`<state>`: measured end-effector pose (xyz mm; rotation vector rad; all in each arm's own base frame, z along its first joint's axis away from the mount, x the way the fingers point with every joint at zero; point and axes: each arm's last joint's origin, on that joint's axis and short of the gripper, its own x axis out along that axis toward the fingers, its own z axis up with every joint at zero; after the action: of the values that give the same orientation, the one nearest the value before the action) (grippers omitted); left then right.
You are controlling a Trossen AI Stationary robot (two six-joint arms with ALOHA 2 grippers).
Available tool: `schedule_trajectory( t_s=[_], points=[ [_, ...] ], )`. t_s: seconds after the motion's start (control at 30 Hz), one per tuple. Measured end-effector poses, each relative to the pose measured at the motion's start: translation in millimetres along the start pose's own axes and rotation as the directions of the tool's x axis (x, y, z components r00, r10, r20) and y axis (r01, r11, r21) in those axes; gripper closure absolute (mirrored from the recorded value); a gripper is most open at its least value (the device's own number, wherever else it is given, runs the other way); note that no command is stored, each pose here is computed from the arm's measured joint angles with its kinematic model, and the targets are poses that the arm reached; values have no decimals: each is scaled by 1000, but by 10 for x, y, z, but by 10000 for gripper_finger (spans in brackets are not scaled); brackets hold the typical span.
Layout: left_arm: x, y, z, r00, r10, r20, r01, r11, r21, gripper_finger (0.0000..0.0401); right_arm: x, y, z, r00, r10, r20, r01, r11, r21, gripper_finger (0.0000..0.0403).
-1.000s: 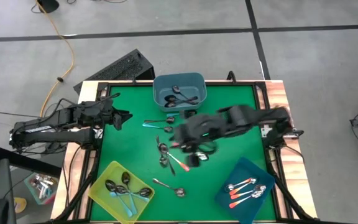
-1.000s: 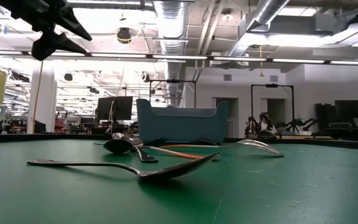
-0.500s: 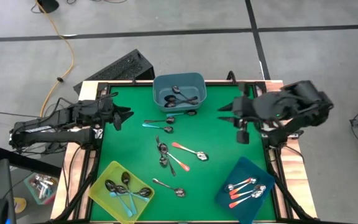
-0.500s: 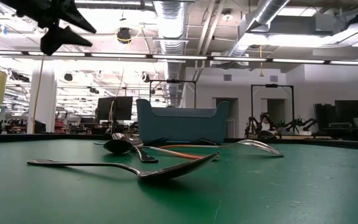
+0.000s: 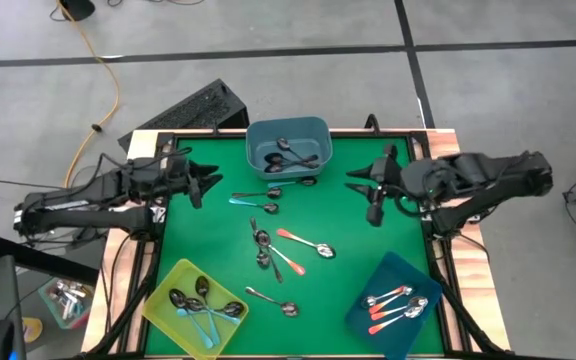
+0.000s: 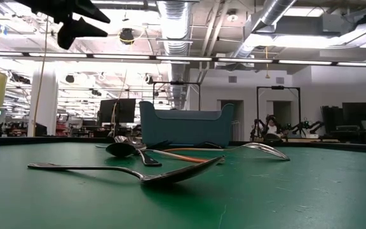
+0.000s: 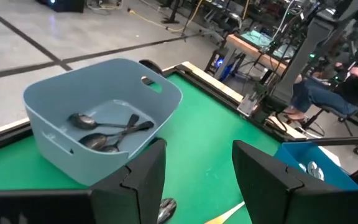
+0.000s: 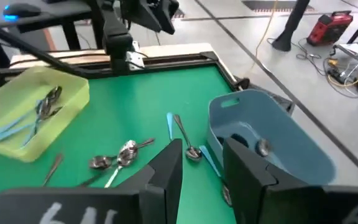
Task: Sort silverware by color (type)
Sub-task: Put the black spoon into the light blue bin
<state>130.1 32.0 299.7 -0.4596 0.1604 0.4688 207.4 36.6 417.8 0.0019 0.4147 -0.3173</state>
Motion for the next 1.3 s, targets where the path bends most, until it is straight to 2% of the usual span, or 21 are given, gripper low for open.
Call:
schedule_trajectory(
  t_s=[0.17, 0.27, 0.3, 0.43, 0.57, 0.8, 1.07, 1.3],
  points=[
    [141, -25, -21, 1000, 12, -23, -11, 1000, 26, 231, 309, 85, -467, 997, 14, 74, -15, 1000, 19, 275],
    [231, -53, -12, 1000, 6, -13, -6, 1000, -9, 231, 545, 125, -760, 991, 13, 131, -18, 999, 33, 275],
    [250, -61, -6, 1000, 1, -3, -2, 1000, -23, 231, 603, 129, -822, 984, 36, 176, -47, 997, 55, 275],
    [240, -109, 93, 994, -46, 98, 53, 996, -65, 231, 733, 59, -962, 936, 154, 315, -191, 978, 90, 275],
    [136, -122, 197, 976, -56, 211, 79, 992, -100, 231, 717, -121, -952, 931, 103, 349, -152, 981, 117, 275],
    [35, -72, 157, 984, -26, 174, 35, 998, -51, 231, 693, -324, -944, 942, 23, 336, -78, 985, 153, 275],
    [16, -24, 75, 995, 17, 94, -10, 998, -67, 231, 811, -263, -1048, 969, 38, 242, -76, 986, 151, 275],
    [18, -17, 71, 995, 34, 94, -26, 996, -82, 231, 1023, -194, -1160, 986, 39, 160, -63, 987, 147, 275]
  ],
)
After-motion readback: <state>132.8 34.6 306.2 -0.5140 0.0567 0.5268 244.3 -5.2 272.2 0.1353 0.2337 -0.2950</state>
